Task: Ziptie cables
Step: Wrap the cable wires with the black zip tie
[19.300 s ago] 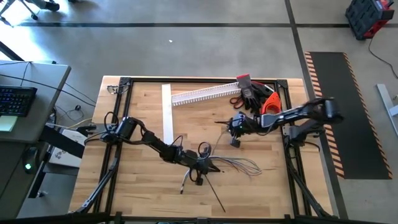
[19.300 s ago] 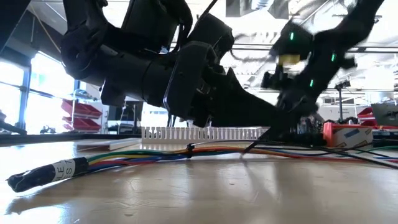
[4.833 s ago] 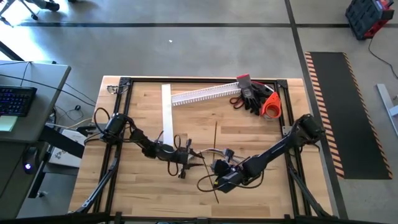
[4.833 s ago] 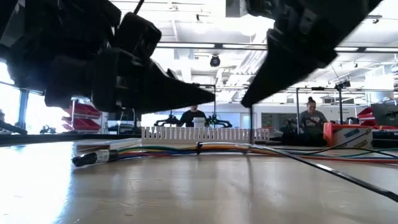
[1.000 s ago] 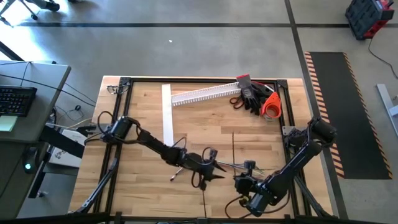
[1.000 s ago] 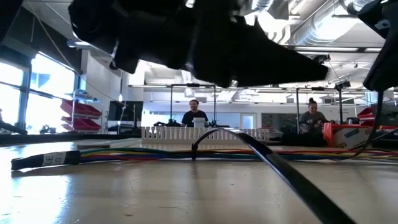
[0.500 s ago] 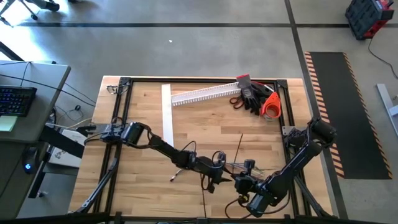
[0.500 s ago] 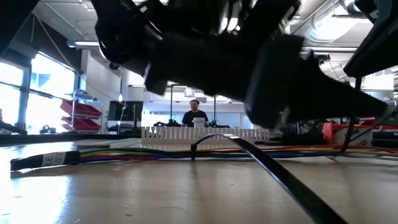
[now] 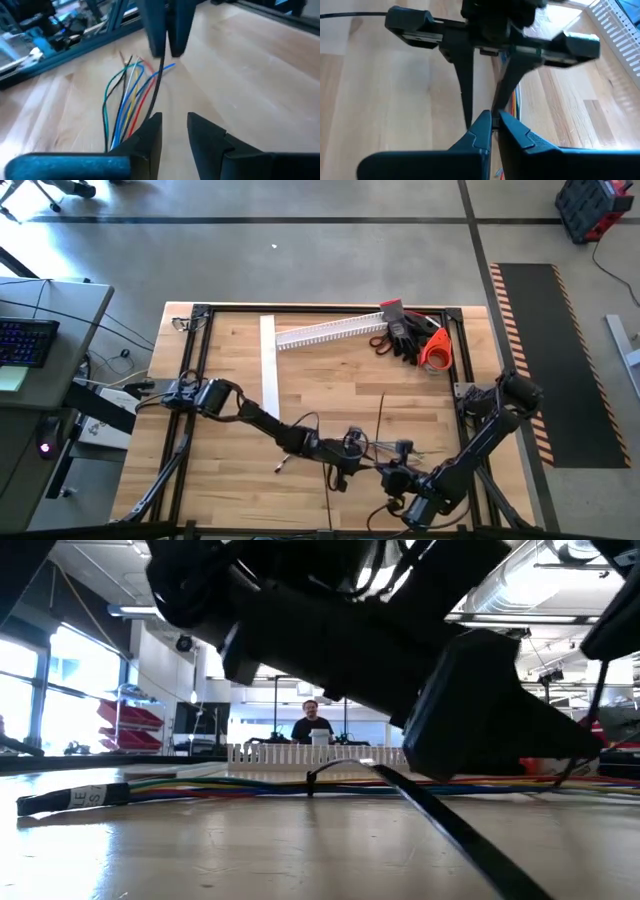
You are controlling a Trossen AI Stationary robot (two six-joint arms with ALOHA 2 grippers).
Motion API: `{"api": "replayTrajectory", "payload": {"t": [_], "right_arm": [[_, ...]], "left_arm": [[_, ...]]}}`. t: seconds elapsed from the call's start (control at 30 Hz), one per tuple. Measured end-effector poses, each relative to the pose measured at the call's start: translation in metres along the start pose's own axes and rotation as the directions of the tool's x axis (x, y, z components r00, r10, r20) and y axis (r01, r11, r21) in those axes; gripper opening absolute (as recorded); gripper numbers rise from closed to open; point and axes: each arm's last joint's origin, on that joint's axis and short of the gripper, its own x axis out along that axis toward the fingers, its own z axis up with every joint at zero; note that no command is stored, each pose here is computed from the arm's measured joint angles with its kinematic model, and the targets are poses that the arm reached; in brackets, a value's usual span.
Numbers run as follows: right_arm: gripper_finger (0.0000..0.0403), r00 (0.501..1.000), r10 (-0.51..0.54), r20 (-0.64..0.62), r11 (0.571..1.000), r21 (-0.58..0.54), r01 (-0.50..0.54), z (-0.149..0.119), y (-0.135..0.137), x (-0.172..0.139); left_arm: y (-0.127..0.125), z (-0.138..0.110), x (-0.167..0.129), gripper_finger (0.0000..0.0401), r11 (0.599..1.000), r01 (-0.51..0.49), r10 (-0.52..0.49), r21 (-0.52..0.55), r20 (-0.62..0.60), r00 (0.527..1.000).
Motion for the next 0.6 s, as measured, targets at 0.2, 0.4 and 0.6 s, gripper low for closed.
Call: {"api": "replayTrajectory", "payload": {"t": [0.2,0.4,0.6], "right_arm": [[0.0,1.0,-0.001,0.001,1.0,-0.003,0.001,0.0,0.0,0.0],[0.0,1.0,0.0,0.006,1.0,-0.003,0.0,0.001,0.0,0.0],[0.0,1.0,0.002,0.01,1.0,0.001,-0.002,0.001,0.001,0.0]], "left_arm": [[0.003,0.006,-0.001,0.0105,0.999,-0.044,0.043,0.024,0.056,0.998],[0.015,0.006,0.001,0.013,0.998,-0.061,0.063,-0.035,0.073,0.995],[0.016,0.009,0.001,0.0113,1.0,0.0,0.001,-0.015,0.129,0.992]]}}
